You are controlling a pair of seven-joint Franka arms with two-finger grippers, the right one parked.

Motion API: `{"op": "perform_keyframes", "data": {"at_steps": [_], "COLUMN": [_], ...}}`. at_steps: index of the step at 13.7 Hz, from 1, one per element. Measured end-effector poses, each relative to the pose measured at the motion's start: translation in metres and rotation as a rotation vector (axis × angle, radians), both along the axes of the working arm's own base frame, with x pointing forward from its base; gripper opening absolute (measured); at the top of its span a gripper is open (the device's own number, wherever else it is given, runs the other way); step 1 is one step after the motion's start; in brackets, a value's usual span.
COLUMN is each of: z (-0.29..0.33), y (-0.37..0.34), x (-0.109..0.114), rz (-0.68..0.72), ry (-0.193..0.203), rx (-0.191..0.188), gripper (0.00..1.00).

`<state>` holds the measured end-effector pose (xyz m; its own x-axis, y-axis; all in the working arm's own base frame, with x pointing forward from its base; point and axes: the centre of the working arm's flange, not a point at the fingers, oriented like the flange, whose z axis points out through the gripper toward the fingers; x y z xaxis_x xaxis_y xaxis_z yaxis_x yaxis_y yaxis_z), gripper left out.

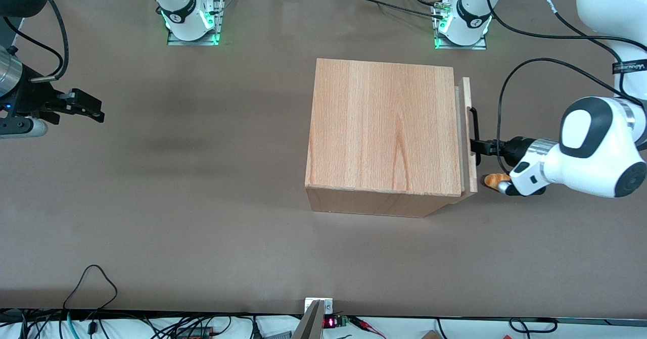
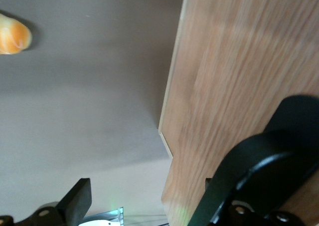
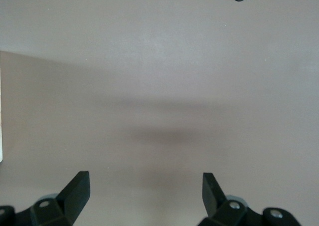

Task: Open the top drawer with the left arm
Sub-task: 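Pull the drawer out of the cabinet with the left gripper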

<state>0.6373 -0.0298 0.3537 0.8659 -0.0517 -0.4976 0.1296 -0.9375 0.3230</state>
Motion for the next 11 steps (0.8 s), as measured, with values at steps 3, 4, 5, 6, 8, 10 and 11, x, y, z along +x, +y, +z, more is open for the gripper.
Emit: {"op": "perform_keyframes", "data": {"at_steps": [3, 4, 5, 6, 8, 10, 11], "z": [0.002, 0.005, 0.008, 0.01, 0.011, 0.012, 0.012], "y": [0.019, 0.024, 0.029, 0.034, 0.048, 0.069, 0.081], "x": [0.004, 0.005, 0.007, 0.007, 0.007, 0.007, 0.006], "rz": [0.028, 0.021, 0.011, 0.007, 0.013, 0.028, 0.036], "ry": [-0.023, -0.03, -0.039, -0.043, -0.047, -0.051, -0.054], "rx": [0.013, 0.035, 0.059, 0.073, 0.081, 0.091, 0.093], "gripper": [1.0, 1.0, 1.0, 1.0, 1.0, 1.0, 1.0]}}
